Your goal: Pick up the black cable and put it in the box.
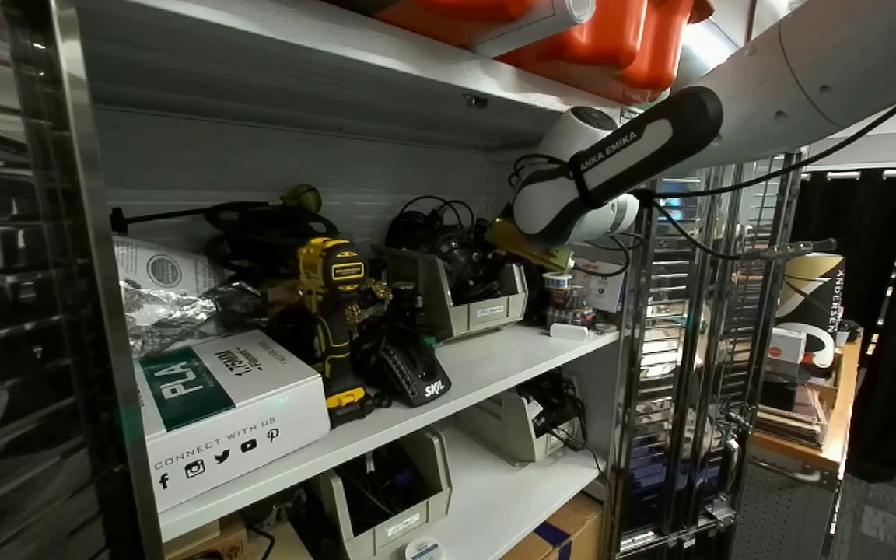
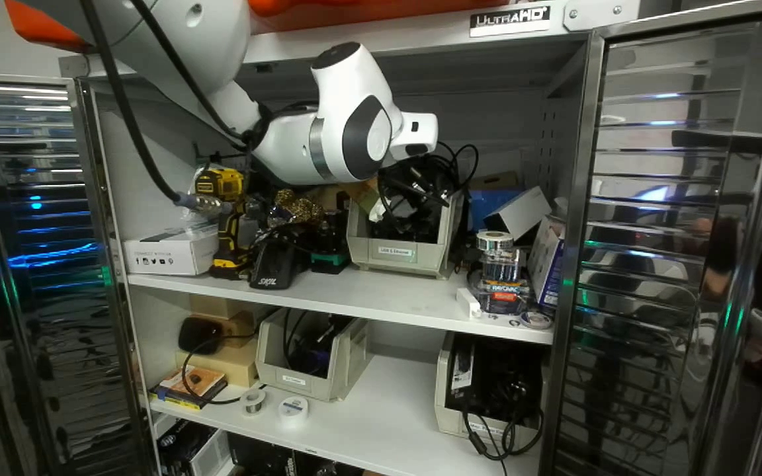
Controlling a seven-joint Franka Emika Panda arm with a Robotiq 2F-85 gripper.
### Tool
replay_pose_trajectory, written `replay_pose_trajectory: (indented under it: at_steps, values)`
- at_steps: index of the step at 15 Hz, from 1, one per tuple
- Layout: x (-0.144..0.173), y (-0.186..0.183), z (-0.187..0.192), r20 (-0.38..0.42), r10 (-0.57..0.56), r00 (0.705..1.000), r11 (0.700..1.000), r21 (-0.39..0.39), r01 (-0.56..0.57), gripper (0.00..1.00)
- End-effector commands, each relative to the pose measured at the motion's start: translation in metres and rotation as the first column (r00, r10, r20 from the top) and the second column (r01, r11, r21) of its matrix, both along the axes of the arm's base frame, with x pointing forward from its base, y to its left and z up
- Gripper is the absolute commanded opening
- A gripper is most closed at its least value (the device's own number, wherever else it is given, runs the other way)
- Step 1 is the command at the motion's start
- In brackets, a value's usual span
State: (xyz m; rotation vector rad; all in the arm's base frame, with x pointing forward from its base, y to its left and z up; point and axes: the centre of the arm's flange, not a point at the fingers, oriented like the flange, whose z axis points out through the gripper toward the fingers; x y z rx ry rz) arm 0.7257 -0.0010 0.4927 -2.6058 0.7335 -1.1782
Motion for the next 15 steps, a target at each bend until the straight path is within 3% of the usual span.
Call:
replay_pose_trajectory:
  at_steps: [1,5,10,15]
  values:
    - [0.02,0.002,0.013,-0.021,0.063,0.998,0.998,0.011,-0.063,0.73]
    - [0.008,0.011,0.013,-0.033,0.12,0.992,0.993,0.013,-0.12,0.99]
    - [-0.017,0.022,0.012,-0.055,0.135,0.989,0.99,-0.034,-0.137,1.0]
    - [-0.062,0.025,0.001,-0.1,0.141,0.985,0.985,-0.09,-0.15,1.0]
